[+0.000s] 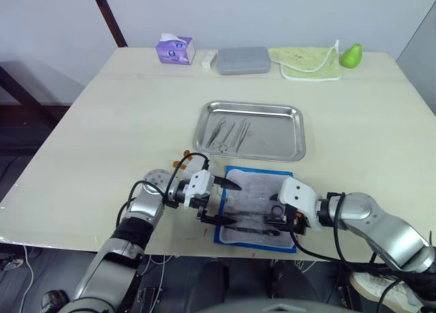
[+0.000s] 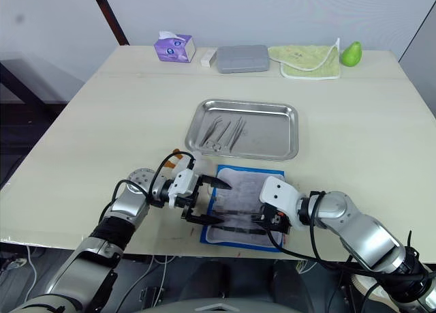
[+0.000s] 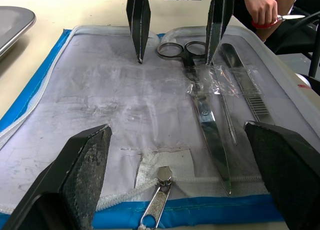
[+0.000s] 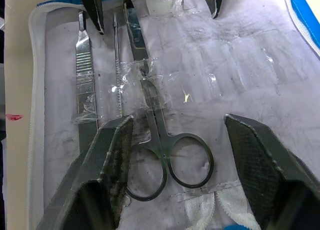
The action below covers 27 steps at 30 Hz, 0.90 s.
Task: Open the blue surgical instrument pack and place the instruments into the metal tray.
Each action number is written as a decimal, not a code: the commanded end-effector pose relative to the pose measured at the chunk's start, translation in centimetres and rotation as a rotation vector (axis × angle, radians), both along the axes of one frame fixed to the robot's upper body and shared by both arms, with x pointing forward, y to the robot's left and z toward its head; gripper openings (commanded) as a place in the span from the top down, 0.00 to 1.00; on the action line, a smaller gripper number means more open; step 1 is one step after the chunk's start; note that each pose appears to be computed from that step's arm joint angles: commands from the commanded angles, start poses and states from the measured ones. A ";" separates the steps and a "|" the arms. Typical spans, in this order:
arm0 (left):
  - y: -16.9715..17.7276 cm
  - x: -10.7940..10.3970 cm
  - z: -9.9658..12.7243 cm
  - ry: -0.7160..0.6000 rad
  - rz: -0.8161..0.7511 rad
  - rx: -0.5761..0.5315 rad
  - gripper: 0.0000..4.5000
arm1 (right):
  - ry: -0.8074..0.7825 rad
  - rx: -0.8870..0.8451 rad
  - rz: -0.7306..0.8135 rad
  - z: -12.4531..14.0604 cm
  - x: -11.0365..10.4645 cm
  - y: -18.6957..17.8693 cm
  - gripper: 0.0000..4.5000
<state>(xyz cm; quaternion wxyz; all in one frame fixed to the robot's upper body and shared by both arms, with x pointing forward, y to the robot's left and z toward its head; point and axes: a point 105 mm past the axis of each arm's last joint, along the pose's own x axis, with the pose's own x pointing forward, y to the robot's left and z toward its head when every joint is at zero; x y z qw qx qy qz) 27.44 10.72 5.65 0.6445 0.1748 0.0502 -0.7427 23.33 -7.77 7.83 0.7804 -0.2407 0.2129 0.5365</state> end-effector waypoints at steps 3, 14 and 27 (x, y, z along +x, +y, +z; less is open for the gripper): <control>0.1 -0.8 -1.7 0.058 -0.011 0.064 0.00 | -0.024 -0.006 0.020 0.3 -0.2 0.4 0.78; 0.0 -1.0 -1.5 0.059 -0.011 0.062 0.00 | -0.038 -0.037 0.061 0.5 -0.3 0.8 0.78; 0.0 -1.0 -1.5 0.064 -0.007 0.065 0.00 | 0.057 -0.076 0.062 -1.0 -0.7 0.5 0.78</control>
